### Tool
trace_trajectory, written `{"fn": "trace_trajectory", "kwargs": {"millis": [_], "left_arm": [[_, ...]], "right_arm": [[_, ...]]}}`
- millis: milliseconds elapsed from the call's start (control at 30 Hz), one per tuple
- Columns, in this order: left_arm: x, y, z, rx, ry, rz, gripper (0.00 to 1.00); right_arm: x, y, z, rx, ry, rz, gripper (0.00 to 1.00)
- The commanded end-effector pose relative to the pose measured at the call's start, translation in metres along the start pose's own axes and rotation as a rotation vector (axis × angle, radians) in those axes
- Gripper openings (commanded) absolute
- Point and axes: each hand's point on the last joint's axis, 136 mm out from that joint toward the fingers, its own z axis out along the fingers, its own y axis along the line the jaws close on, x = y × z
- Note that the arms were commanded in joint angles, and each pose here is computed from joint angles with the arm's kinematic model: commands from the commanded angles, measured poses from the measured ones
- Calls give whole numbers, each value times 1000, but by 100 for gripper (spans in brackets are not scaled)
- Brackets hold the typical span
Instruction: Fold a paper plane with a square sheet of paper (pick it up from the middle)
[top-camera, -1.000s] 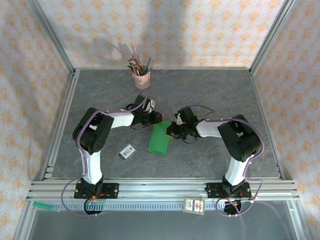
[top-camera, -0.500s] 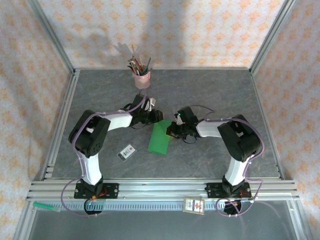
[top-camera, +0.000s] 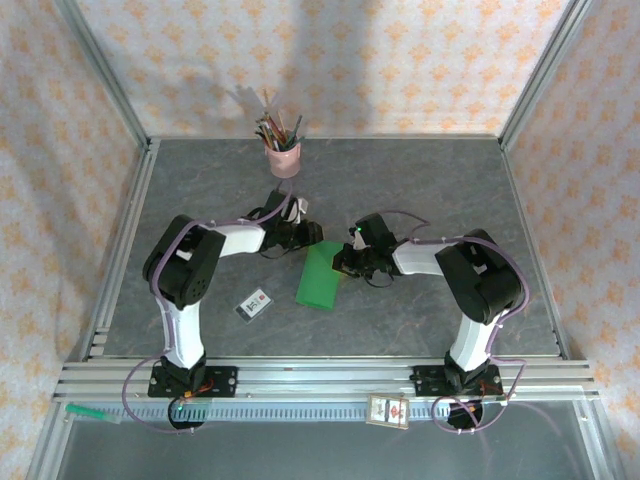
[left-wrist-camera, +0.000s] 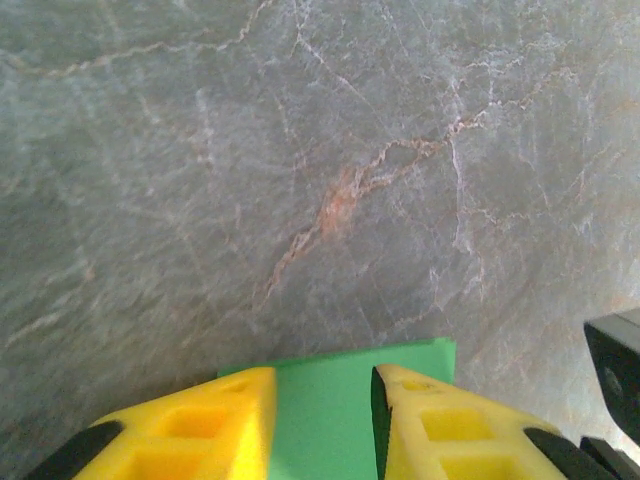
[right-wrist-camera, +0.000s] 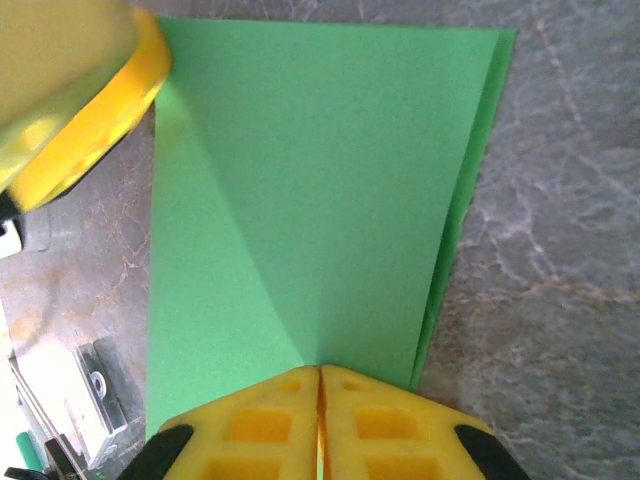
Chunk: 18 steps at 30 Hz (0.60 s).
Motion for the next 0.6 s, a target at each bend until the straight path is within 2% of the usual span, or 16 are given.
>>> {"fn": "trace_trajectory", "kwargs": {"millis": [0,133,433,567], "left_arm": [[0,-20,-27,39,-36,19,35],[25,-30,-32,80,6,13,35],[48,13,-15,-28,57,-9,35],[47,24,-21,-61,45,-10,35]], "right_arm": [[33,-106,4,379,41,81,10],[33,-107,4,380,43,82,10],[32,-106,3,381,38,79,10],[33,-107,3,382,40,82,10]]}}
